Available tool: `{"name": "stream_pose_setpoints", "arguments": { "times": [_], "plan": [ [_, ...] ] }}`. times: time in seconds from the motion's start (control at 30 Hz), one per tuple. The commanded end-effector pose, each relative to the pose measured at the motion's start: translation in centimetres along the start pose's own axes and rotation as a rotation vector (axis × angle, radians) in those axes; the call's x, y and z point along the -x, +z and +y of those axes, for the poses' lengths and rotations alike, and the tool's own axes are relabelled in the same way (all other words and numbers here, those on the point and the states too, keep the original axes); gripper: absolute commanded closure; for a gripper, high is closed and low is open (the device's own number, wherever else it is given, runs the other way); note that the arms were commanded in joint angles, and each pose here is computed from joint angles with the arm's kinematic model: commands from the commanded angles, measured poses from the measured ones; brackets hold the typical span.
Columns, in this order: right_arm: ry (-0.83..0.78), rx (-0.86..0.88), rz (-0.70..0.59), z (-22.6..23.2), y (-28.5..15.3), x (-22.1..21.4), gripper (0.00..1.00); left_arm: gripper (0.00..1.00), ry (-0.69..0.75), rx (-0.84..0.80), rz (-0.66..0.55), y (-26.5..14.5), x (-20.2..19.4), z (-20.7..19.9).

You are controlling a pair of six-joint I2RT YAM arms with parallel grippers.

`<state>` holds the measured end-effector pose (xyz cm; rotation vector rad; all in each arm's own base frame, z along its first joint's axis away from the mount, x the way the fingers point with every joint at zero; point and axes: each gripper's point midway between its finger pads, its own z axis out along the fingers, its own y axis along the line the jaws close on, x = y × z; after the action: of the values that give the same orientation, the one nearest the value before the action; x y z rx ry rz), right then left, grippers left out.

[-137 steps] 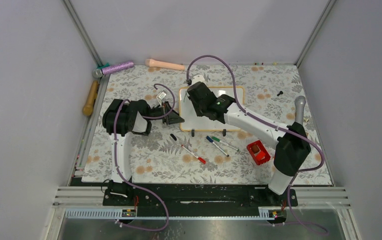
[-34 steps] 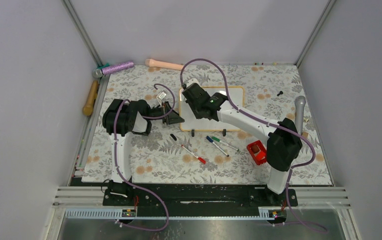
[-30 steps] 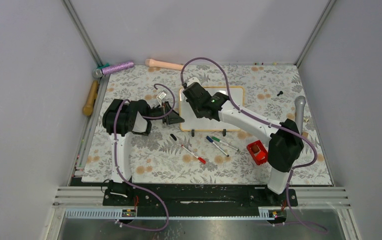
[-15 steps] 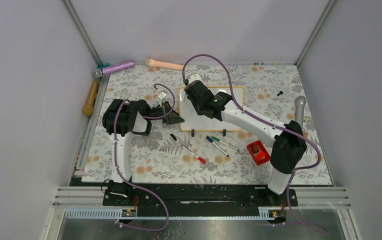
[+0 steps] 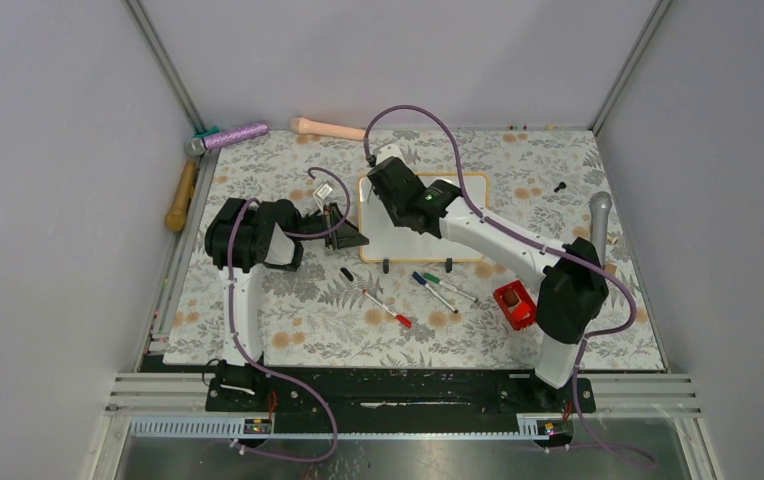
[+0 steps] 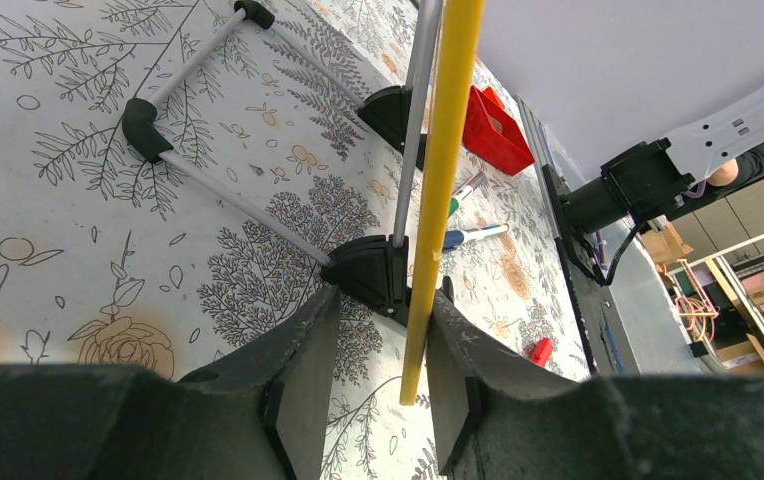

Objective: Write a sentence on the whiteboard

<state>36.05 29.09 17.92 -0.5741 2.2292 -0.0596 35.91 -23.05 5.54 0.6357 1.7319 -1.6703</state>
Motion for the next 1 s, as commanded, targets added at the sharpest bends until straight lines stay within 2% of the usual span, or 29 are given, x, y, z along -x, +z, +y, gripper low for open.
{"name": "stream_pose_setpoints", "arguments": {
  "times": [0.0,0.97],
  "plan": [
    [0.016,-0.041,-0.033,-1.1,0.2,1.5,1.00,0.64,0.032,0.009,-0.008,0.2,-0.3,0.8],
    [0.029,0.028,0.072,-0.1,0.3,-3.2,1.00,0.64,0.031,0.009,-0.007,0.1,-0.3,0.8]
  ]
}}
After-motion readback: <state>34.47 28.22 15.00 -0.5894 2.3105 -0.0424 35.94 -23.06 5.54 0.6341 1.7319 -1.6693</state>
